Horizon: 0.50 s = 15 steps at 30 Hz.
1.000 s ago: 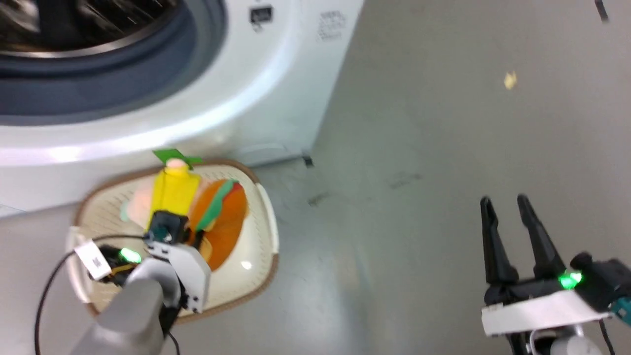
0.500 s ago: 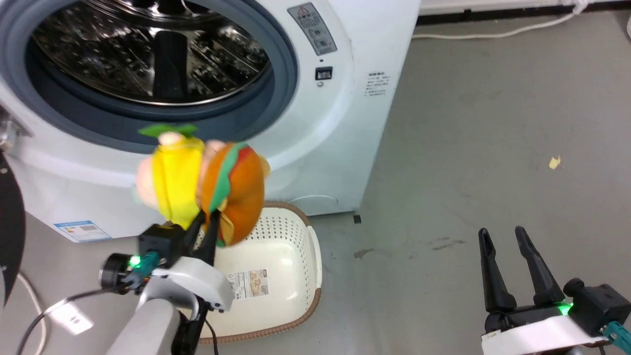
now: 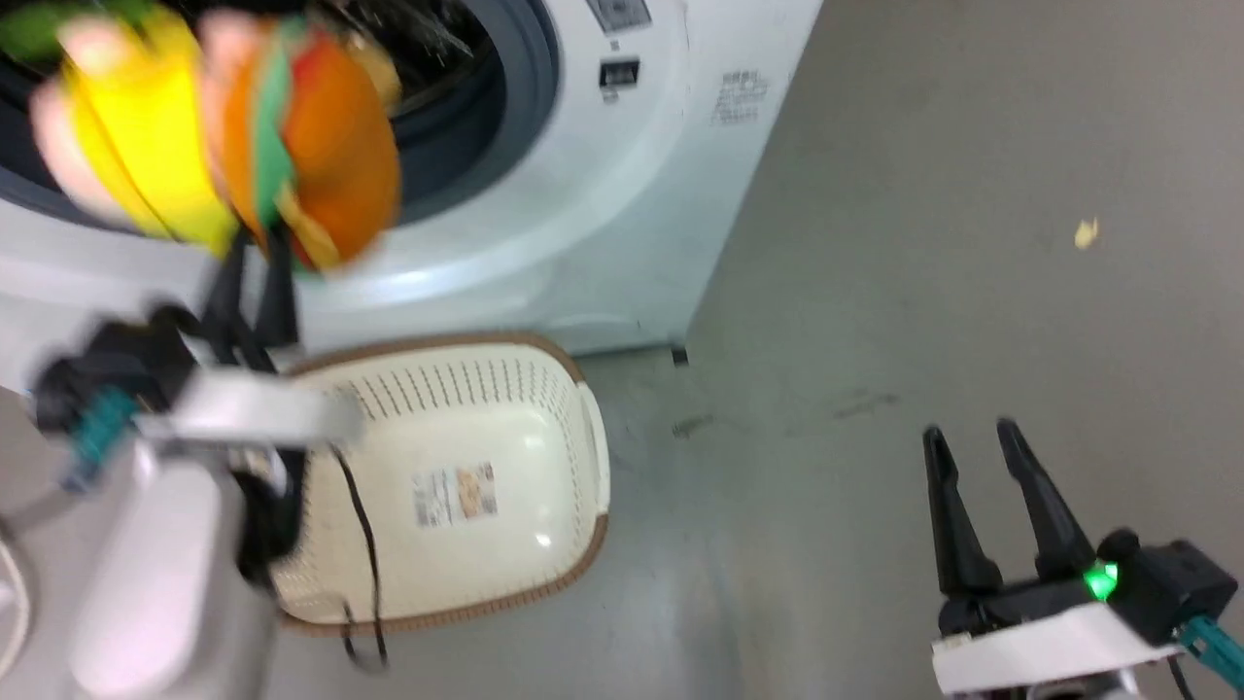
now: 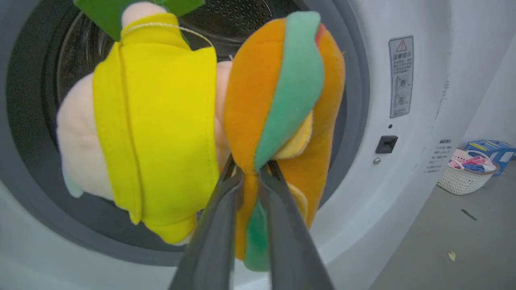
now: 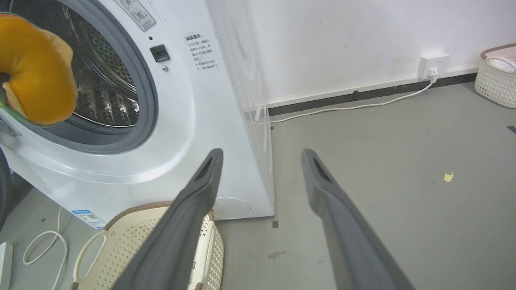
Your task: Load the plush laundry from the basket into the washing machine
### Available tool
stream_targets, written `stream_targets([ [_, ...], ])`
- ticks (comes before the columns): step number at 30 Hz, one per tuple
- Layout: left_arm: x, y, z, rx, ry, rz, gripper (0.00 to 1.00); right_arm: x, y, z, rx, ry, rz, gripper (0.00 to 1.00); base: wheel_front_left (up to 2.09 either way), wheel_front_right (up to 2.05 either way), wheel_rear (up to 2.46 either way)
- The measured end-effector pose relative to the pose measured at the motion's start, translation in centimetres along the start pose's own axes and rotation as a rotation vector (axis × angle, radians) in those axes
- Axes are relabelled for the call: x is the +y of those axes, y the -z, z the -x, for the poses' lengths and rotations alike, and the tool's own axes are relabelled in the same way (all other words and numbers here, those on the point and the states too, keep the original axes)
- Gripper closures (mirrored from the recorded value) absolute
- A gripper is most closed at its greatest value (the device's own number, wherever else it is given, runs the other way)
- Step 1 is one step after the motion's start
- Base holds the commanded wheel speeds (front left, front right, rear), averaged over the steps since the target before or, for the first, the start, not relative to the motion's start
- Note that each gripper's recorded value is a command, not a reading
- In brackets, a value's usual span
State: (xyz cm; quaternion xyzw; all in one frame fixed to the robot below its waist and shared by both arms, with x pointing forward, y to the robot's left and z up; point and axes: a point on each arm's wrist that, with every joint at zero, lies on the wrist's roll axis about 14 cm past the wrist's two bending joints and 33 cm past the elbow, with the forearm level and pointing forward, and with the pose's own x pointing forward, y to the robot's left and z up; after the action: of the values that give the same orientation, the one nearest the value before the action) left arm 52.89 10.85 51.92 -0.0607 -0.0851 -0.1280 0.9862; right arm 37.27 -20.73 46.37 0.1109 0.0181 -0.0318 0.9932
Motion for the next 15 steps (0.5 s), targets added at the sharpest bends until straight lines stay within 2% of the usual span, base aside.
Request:
stream_targets([
  [4,1.4,0.6,-4.4,-0.023,0.010,-0.020,1.00,0.4,0.5,-1.8,0.006,-0.017,0.011,0.00,0.00,0.00,0.00],
  [10,3.7,4.2,-10.6,0.064,0.022,-0.068,1.00,-1.0,2.0,-3.2,0.039,0.025,0.003,0.00,0.00,0.00,0.00],
  [15,4.9,7.5,-15.3,0.142,-0.005,-0.063,1.00,-1.8,3.5,-3.9,0.077,0.048,0.005,0.00,0.00,0.00,0.00],
])
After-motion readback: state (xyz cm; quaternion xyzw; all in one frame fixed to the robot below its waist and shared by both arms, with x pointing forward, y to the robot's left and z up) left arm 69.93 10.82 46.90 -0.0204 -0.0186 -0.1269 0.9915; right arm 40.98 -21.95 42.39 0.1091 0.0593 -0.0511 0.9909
